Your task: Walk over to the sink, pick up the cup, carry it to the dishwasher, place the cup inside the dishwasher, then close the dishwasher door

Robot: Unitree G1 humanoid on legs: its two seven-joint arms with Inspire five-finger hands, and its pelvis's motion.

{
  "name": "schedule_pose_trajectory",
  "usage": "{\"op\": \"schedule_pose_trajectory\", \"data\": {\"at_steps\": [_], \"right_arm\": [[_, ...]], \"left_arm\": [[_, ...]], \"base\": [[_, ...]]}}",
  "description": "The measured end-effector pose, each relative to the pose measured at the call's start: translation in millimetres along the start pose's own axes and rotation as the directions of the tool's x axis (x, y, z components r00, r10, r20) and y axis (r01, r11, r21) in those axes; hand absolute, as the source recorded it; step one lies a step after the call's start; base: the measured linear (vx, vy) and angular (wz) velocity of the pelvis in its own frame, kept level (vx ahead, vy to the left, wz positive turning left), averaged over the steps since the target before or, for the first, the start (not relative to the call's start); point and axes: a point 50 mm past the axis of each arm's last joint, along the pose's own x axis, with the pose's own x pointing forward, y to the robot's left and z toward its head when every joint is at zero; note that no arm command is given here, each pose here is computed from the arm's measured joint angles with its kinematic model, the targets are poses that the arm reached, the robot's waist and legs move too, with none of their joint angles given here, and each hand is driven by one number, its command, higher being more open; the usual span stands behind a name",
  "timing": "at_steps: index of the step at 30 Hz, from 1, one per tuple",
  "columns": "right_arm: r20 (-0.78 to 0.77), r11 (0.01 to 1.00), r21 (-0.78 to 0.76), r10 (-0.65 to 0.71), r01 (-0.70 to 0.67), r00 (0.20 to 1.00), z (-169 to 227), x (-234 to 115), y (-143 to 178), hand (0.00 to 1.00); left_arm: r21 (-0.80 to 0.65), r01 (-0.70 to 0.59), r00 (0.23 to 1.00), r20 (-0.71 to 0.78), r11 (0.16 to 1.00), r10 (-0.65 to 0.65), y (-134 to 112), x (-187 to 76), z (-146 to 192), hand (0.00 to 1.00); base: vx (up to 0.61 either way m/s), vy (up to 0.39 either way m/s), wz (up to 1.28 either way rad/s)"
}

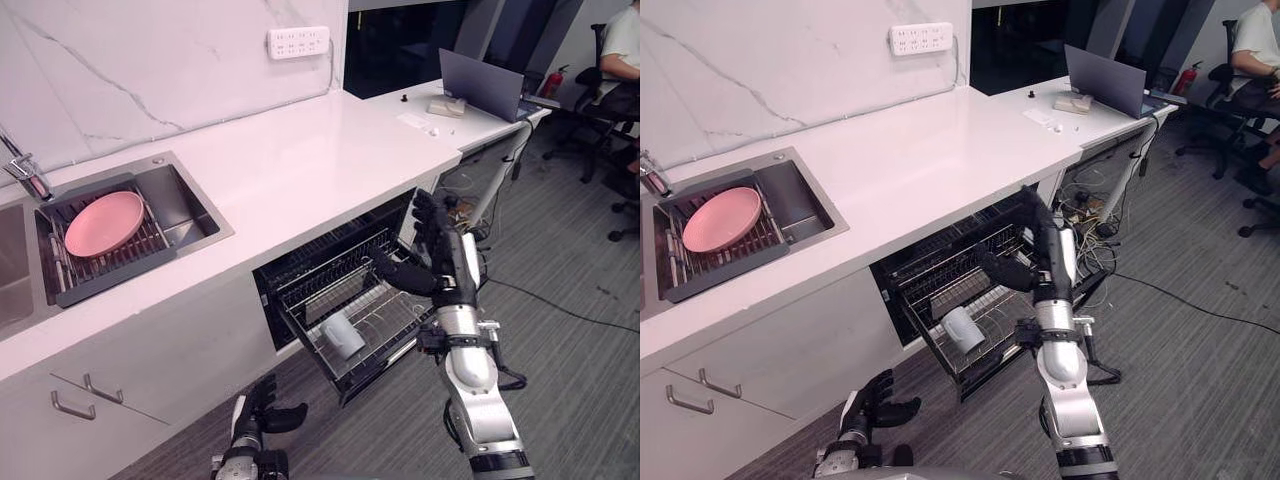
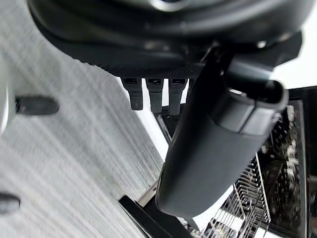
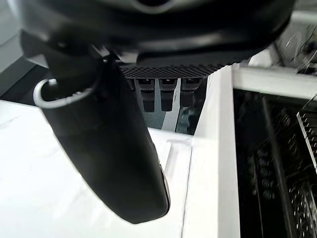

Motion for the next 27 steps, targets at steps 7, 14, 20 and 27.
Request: {"op": "schedule_pose_trajectory", "data": {"at_steps": [7,14,20,27], "right_arm": [[0.089,1.0,-0.013,0.014,-0.013,0.996,17.5,18.7,0.7,0.9],[0.057,1.0,-0.016,0.016,-0.015,0.998,13.8,20.0,2.9,0.9],[0.046,0.998,-0.053,0.023,-0.02,0.999,11.2,24.6,6.1,0.9],[0.07,0.992,-0.116,-0.036,0.044,0.997,13.4,27.7,-5.9,0.9]], "left_arm": [[-0.084,0.026,0.999,-0.027,0.996,-0.028,-8.3,-1.2,-6.3,0.9],[-0.013,0.097,0.995,-0.03,0.995,-0.097,-13.0,0.5,-4.8,0.9],[0.066,0.058,0.998,-0.043,0.996,-0.055,10.8,-1.5,-8.9,0.9],[0.083,0.066,0.995,-0.075,0.994,-0.059,12.1,-1.3,-15.3,0.9]], "base": [[-0.16,0.071,1.25],[0.07,0.302,0.96],[0.17,0.196,0.56],[0.2,-0.034,0.12]]}}
